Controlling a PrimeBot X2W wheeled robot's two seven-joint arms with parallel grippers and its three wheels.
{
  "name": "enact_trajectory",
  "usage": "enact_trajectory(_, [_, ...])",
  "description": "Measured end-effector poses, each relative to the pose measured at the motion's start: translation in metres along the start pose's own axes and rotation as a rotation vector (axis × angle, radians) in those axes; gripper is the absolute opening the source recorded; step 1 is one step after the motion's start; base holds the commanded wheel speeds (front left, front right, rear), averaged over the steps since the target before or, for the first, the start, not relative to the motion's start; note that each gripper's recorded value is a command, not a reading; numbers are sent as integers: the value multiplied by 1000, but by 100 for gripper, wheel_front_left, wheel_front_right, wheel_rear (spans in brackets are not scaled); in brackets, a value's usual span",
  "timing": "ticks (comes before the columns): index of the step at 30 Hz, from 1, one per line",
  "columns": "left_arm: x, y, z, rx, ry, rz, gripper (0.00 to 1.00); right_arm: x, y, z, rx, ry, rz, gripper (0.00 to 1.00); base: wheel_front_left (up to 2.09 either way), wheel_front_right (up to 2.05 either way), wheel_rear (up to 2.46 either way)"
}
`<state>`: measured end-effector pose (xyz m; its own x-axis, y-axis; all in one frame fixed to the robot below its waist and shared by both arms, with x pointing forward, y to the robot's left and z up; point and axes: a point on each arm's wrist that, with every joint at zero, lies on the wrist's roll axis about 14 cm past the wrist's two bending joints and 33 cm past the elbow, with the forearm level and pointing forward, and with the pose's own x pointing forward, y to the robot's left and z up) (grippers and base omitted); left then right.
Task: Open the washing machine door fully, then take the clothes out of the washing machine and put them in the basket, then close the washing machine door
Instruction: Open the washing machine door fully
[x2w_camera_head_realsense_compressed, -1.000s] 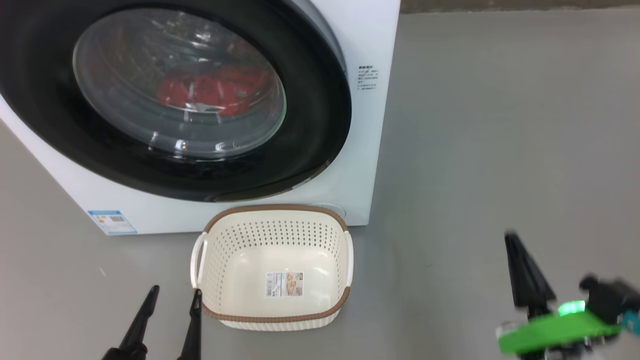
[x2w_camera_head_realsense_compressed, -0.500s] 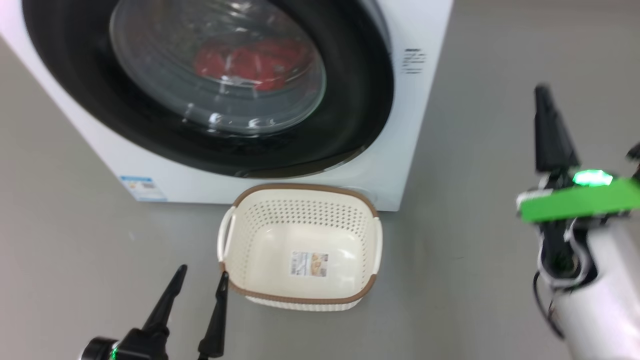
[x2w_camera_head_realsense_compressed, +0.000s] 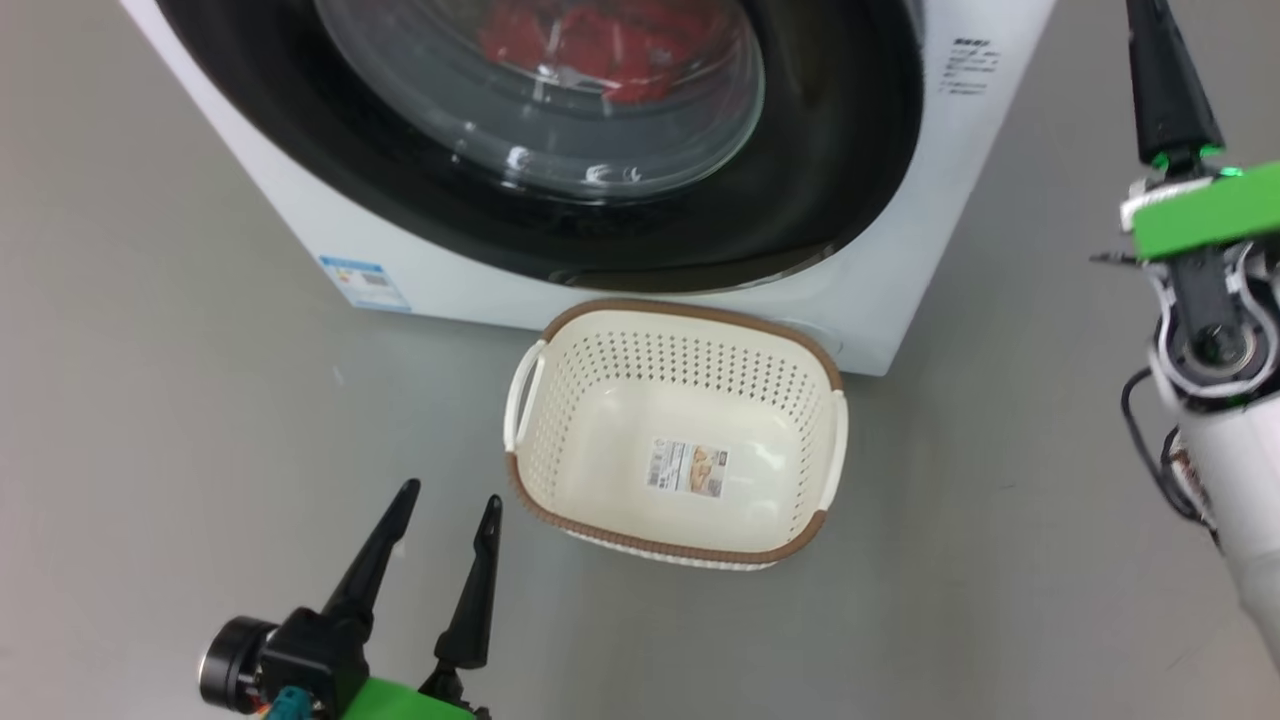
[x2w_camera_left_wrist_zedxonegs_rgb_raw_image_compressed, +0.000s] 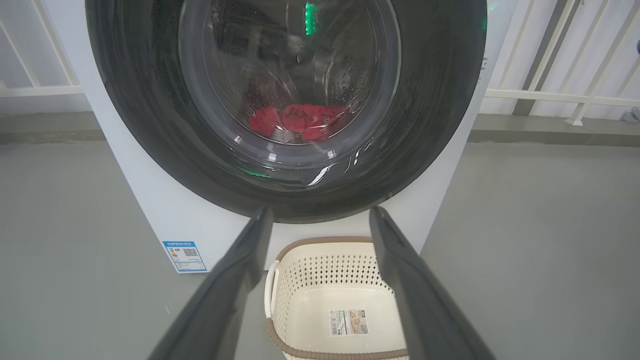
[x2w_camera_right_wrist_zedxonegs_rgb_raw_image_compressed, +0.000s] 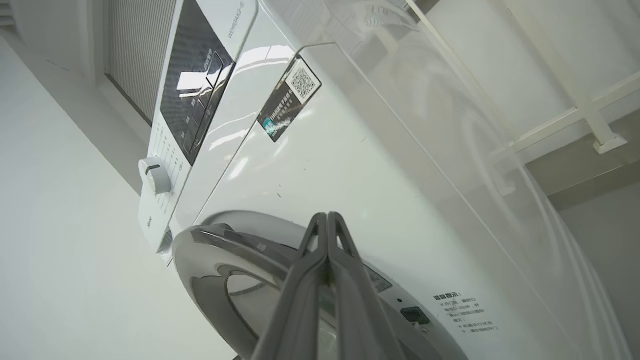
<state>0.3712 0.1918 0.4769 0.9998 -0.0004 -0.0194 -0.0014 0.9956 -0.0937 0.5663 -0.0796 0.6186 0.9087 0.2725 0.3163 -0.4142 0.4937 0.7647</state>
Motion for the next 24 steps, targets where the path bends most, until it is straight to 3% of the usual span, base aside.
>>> enact_trajectory(9, [13,9,-8,-8,23,29,100,39,-7,-38,174,211,13,0,0,0,0])
enact_trajectory(17, [17,13,-19,-14,57,41,100,44,-23,-88,289,468,-17,0,0,0,0])
enact_trajectory(24, [22,13,-22,-10,65,38,100,49,-26,-101,372,570,-23,0,0,0,0])
